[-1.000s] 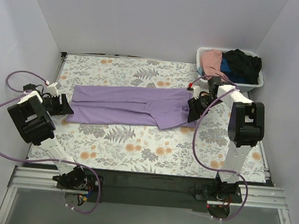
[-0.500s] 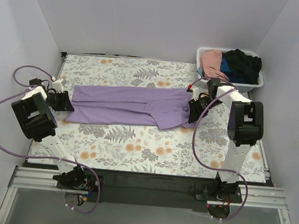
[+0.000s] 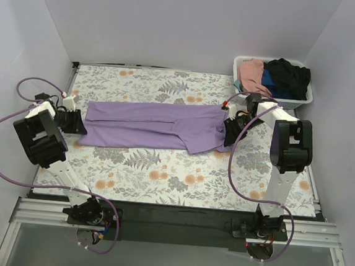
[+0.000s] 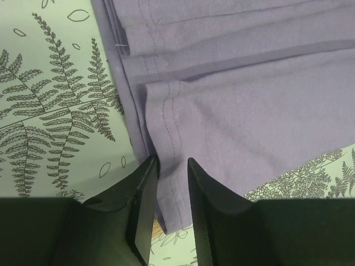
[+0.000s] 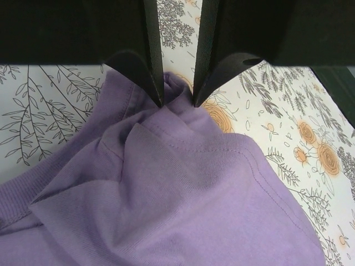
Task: Fold and stack the t-shirts
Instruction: Fold the tshirt
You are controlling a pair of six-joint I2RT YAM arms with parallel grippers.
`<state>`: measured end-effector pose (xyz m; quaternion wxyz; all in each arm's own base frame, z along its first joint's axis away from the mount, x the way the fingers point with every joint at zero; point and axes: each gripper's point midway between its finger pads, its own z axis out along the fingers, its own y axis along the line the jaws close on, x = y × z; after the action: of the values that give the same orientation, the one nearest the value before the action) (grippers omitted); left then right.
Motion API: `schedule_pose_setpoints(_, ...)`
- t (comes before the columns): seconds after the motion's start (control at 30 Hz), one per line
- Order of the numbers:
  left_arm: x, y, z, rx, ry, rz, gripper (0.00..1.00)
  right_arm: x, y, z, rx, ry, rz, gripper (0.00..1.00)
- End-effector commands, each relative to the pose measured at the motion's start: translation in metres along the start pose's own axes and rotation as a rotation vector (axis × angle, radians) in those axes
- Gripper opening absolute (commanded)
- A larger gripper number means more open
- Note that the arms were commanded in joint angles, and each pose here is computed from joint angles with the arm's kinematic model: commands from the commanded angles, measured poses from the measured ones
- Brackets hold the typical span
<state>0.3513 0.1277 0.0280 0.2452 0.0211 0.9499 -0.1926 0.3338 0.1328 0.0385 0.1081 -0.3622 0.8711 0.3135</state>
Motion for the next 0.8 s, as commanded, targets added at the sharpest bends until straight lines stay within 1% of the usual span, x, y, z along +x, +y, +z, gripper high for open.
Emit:
schedule_pose_setpoints(0.0,-0.004,-0.004,-0.011,-0.014,-0.011,0.023,0.27,0.006,0.007,0.002,-0.036,0.012,0.004,0.33)
schedule_pose_setpoints(0.03,-0.003,-0.004,-0.01,-0.013,-0.009,0.021,0.27,0.006,0.007,0.002,-0.037,0.013,0.007,0.33)
schedule_pose_setpoints(0.07,-0.003,-0.005,-0.01,-0.009,-0.008,0.019,0.18,0.007,0.007,0.002,-0.038,0.015,0.007,0.27)
schedule_pose_setpoints(0.13,-0.006,-0.006,-0.011,-0.009,-0.015,0.026,0.11,0.007,0.008,0.002,-0.04,0.015,0.007,0.22)
schedule_pose_setpoints(0.17,-0.006,-0.007,-0.013,-0.007,-0.015,0.024,0.03,0.008,0.008,0.002,-0.04,0.018,0.005,0.14)
schedule_pose_setpoints(0.2,-0.007,-0.008,-0.015,-0.006,-0.016,0.024,0.0,0.008,0.008,0.002,-0.04,0.018,0.007,0.09)
schedule_pose_setpoints(0.23,-0.011,-0.007,-0.018,-0.013,-0.021,0.029,0.0,0.009,0.008,0.001,-0.037,0.021,0.007,0.04)
schedule_pose_setpoints(0.27,-0.01,-0.008,-0.021,-0.012,-0.015,0.026,0.0,0.008,0.008,0.001,-0.035,0.02,0.006,0.01)
schedule_pose_setpoints(0.37,-0.012,-0.006,-0.032,-0.035,0.002,0.029,0.0,0.008,0.005,-0.002,-0.014,0.024,0.02,0.01)
schedule_pose_setpoints(0.57,-0.007,0.017,-0.048,-0.109,0.031,0.013,0.0,0.006,-0.003,-0.015,0.05,0.025,0.022,0.01)
schedule_pose_setpoints(0.67,-0.004,0.022,-0.042,-0.115,0.035,0.01,0.0,0.006,-0.004,-0.015,0.051,0.026,0.022,0.01)
schedule_pose_setpoints(0.77,0.001,0.023,-0.031,-0.096,0.035,-0.024,0.0,0.007,-0.004,-0.012,0.039,0.031,0.033,0.01)
